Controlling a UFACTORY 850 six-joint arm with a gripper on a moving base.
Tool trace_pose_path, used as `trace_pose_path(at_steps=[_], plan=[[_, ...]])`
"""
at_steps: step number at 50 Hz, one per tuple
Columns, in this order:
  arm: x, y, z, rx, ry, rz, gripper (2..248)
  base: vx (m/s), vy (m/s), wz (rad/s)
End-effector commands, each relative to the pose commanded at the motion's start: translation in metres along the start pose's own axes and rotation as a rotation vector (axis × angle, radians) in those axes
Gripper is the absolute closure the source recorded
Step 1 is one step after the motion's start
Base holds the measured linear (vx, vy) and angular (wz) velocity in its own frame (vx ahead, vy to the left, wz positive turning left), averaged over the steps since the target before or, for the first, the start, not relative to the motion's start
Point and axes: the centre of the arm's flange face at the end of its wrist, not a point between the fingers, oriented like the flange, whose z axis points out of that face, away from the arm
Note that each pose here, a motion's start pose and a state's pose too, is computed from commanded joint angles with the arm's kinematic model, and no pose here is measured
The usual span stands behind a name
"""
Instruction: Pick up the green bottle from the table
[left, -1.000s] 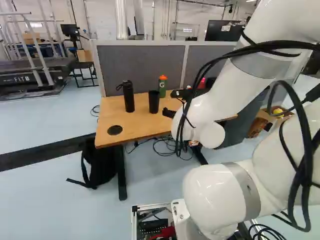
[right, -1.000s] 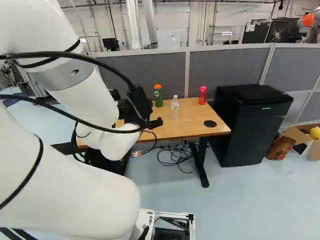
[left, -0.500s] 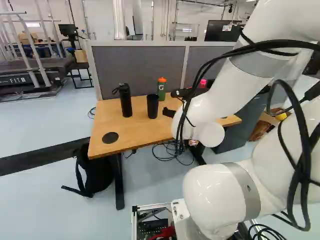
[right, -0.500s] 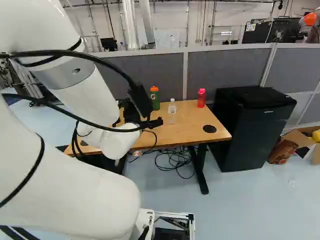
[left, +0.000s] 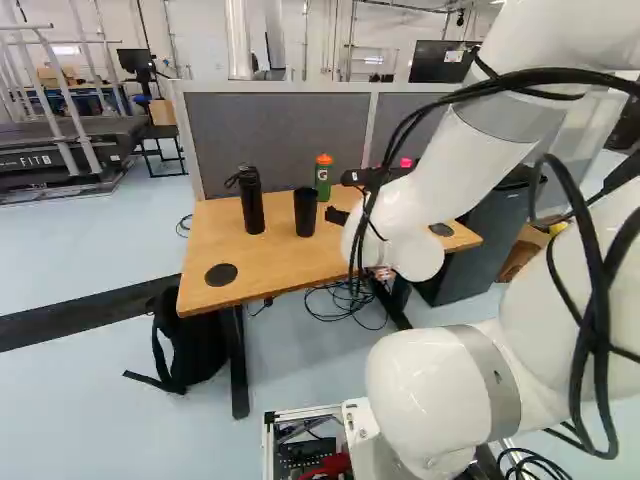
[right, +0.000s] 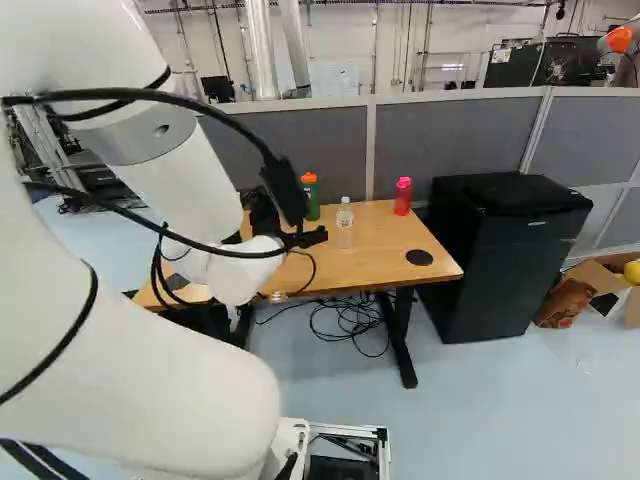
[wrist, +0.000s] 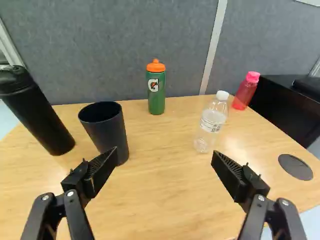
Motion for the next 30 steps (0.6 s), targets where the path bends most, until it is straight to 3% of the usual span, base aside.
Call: trace_pose_path(at_steps=[30], plan=[[0.049,0.000,0.046,0.001,0.067,0.000,3,0.000,0.000,0.000]])
